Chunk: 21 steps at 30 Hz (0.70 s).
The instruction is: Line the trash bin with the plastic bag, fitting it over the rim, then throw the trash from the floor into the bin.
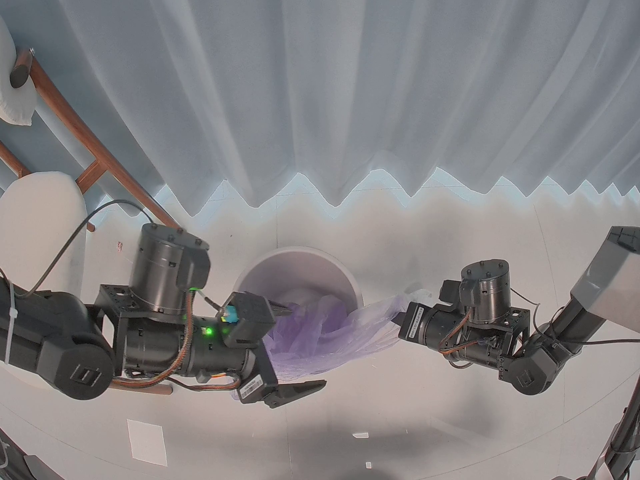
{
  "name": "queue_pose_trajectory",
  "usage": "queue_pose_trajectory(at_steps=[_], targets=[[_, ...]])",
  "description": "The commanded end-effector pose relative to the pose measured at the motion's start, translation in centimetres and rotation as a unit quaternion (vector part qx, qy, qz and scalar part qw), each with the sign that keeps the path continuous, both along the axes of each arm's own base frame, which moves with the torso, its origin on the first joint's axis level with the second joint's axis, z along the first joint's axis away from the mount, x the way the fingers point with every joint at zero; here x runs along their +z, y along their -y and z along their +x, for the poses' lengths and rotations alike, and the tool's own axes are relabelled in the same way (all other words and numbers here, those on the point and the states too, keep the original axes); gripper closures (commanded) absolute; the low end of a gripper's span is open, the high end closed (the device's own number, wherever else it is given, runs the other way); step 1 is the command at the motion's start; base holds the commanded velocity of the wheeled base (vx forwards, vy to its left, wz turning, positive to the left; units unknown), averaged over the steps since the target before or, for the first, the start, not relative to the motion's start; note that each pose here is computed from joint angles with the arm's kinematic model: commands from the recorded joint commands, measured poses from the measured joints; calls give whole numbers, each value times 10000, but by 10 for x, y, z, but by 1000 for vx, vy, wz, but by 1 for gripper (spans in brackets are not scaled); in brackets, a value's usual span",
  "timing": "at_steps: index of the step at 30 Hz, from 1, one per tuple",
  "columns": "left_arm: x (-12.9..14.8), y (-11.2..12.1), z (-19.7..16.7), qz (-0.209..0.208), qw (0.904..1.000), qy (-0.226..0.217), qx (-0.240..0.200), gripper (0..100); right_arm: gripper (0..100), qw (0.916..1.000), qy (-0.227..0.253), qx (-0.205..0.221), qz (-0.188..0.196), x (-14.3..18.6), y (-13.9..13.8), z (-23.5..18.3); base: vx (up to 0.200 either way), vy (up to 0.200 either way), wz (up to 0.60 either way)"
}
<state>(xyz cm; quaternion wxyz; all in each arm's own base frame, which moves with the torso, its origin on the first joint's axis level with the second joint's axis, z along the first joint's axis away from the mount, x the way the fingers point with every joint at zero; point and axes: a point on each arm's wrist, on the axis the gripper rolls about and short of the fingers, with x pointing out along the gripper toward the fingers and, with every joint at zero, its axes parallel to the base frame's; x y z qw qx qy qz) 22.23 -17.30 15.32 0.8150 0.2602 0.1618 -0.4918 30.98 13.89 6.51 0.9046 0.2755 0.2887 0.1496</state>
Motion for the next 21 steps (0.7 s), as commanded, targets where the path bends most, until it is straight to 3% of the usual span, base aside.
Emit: queue_pose_trajectory(at_steps=[1, 5, 21], targets=[[1, -22, -7, 12, 9998, 18, 217, 0, 100, 10000, -31, 7, -9, -2, 0, 0, 0, 0, 0], [-4, -30, -13, -13, 9999, -89, 125, 0, 100, 10000, -42, 27, -6, -3, -2, -1, 0, 0, 0], [-12, -61, 2, 57, 9979, -160, 624, 0, 100, 10000, 83, -34, 32, -3, -2, 0, 0, 0, 0]])
